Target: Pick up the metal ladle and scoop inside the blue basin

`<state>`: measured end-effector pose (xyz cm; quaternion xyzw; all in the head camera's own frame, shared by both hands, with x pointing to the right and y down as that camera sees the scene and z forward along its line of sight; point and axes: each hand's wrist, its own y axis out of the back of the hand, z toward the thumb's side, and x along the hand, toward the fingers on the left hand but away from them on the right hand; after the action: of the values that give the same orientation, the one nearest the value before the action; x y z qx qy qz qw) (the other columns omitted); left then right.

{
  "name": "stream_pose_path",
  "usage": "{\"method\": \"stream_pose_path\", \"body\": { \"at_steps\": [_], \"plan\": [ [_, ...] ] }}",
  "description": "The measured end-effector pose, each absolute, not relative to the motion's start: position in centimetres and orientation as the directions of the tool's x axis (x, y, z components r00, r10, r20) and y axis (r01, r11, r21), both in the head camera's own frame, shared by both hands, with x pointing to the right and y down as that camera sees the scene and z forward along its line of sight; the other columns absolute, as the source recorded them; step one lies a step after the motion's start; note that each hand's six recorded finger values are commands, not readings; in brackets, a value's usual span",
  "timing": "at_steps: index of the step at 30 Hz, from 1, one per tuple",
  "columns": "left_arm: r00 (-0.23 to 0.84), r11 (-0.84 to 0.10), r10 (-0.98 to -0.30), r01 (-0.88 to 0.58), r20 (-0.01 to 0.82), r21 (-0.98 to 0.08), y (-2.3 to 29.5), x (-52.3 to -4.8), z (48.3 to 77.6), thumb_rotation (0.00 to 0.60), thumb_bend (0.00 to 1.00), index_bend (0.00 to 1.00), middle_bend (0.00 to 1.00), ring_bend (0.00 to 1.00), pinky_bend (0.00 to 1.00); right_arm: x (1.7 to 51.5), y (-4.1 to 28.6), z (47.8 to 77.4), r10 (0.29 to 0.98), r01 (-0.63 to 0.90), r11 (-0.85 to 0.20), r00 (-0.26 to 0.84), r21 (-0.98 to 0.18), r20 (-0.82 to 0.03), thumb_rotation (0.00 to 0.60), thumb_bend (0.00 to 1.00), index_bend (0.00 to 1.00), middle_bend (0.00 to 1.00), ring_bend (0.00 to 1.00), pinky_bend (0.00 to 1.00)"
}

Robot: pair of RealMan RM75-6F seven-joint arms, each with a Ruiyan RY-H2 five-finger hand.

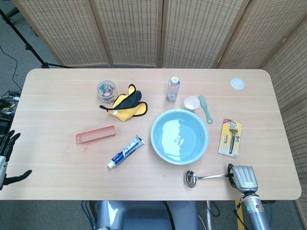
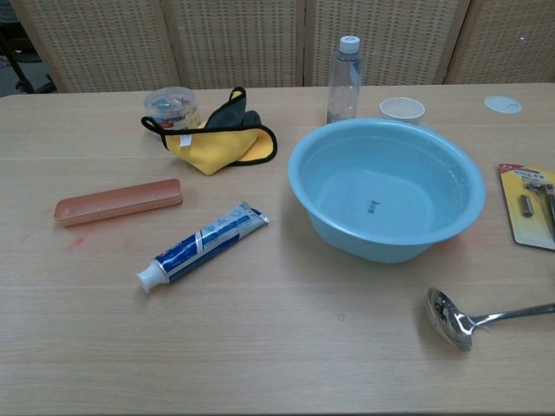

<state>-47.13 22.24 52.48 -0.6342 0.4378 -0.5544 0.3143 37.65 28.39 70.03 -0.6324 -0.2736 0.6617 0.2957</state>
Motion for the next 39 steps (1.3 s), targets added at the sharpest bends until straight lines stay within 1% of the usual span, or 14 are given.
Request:
{"method": "stream_pose_path", "body": {
  "at_steps": [11,22,31,39],
  "plan": [
    [0.003,-0.416,-0.905,-0.211,0.425,-0.884,22.3,-47.1,52.3,0.600,0.00,0.00,0.00,0.00,0.00,37.7,27.8,67.9,0.730,0.021,-0.683,-0.010,-0.730,-0.683,0.600,0.78,0.84,0.98,0.93,1.00],
    [0.006,-0.420,-0.904,-0.208,0.428,-0.883,22.3,-47.1,52.4,0.600,0.00,0.00,0.00,0.00,0.00,39.3,26.8,65.4,0.706,0.137,-0.700,-0.020,-0.701,-0.708,0.600,0.78,0.84,0.98,0.93,1.00],
    [0.006,-0.420,-0.904,-0.205,0.428,-0.884,22.4,-46.9,52.5,0.600,0.00,0.00,0.00,0.00,0.00,39.4,25.4,62.7,0.727,0.173,-0.676,0.003,-0.716,-0.686,0.600,0.78,0.84,0.98,0.93,1.00],
    [0.004,-0.420,-0.903,-0.207,0.429,-0.884,22.3,-47.0,52.5,0.600,0.00,0.00,0.00,0.00,0.00,37.7,24.2,59.7,0.754,0.201,-0.651,0.054,-0.732,-0.655,0.600,0.78,0.84,0.98,0.93,1.00]
  ]
}}
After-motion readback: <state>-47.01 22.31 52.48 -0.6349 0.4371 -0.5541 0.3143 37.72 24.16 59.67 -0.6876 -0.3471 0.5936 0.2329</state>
